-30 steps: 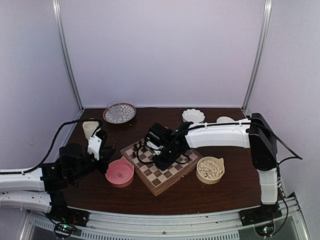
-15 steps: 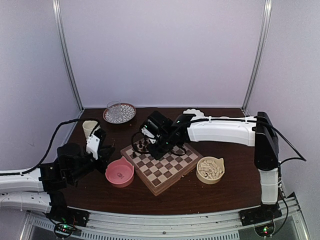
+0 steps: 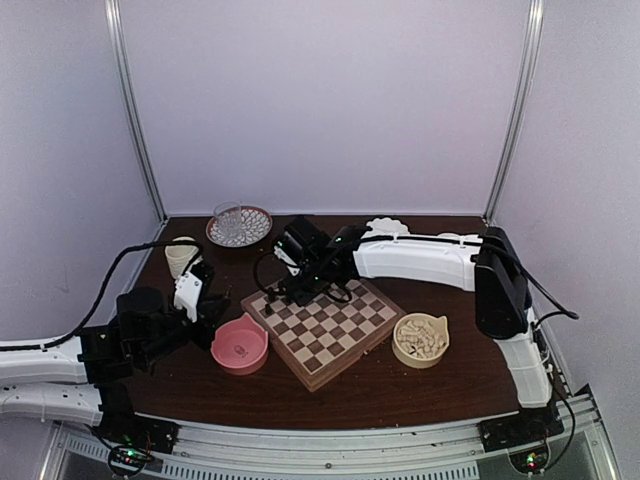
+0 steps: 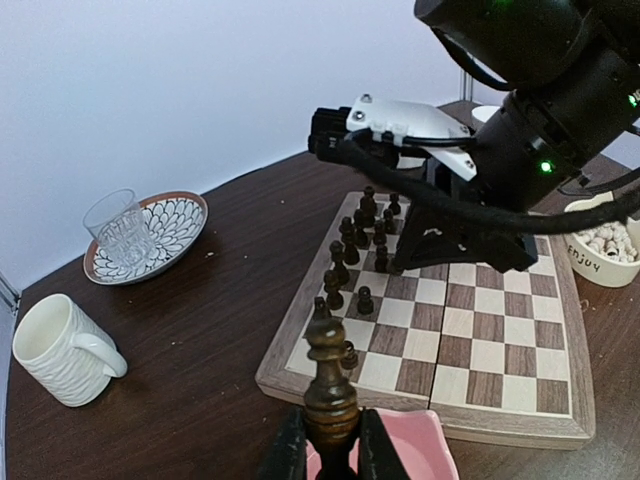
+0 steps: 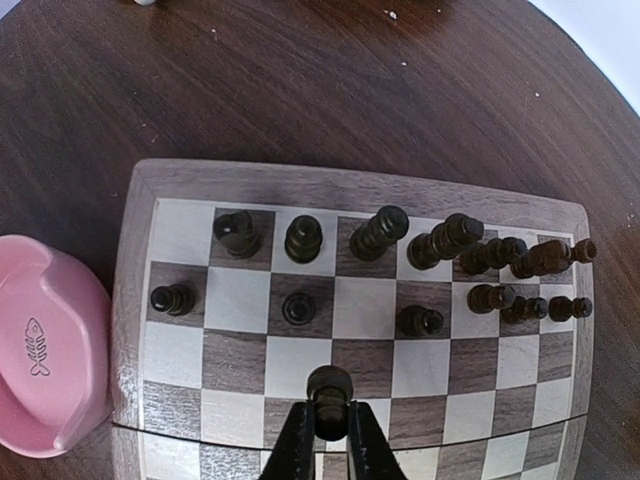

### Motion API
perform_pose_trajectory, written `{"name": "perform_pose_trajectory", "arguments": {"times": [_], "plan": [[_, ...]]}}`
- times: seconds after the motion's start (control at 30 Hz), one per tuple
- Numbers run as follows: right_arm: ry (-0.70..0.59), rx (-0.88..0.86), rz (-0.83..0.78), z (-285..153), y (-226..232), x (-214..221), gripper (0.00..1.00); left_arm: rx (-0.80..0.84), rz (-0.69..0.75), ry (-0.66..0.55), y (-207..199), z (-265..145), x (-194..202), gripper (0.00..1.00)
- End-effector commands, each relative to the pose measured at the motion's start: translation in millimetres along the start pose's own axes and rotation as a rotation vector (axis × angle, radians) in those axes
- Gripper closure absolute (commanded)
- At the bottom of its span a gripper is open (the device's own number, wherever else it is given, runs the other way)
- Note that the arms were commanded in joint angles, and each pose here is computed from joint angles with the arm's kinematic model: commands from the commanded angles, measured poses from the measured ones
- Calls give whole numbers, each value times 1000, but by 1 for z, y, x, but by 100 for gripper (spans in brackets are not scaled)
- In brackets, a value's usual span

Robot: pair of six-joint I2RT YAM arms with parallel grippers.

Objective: Set up the chess pieces on the board
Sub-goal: Place the pawn on the chessboard.

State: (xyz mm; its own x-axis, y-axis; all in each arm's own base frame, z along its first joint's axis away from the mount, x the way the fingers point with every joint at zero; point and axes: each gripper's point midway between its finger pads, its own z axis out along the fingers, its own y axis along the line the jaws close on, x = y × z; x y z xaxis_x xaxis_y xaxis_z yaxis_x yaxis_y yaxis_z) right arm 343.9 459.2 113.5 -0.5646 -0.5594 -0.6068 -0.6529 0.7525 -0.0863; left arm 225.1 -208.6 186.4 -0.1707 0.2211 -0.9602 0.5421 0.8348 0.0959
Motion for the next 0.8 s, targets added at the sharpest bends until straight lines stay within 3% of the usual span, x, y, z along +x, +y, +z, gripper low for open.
{"name": "perform_pose_trajectory", "arguments": {"times": [0.0,0.77], "plan": [[-35,27,13,11,-11,-15,97,14,-20,-19,-1,-2,-7,100],[9,6,25,54,-20,-5,96,51,-8,-4,-9,1,-7,100]]}}
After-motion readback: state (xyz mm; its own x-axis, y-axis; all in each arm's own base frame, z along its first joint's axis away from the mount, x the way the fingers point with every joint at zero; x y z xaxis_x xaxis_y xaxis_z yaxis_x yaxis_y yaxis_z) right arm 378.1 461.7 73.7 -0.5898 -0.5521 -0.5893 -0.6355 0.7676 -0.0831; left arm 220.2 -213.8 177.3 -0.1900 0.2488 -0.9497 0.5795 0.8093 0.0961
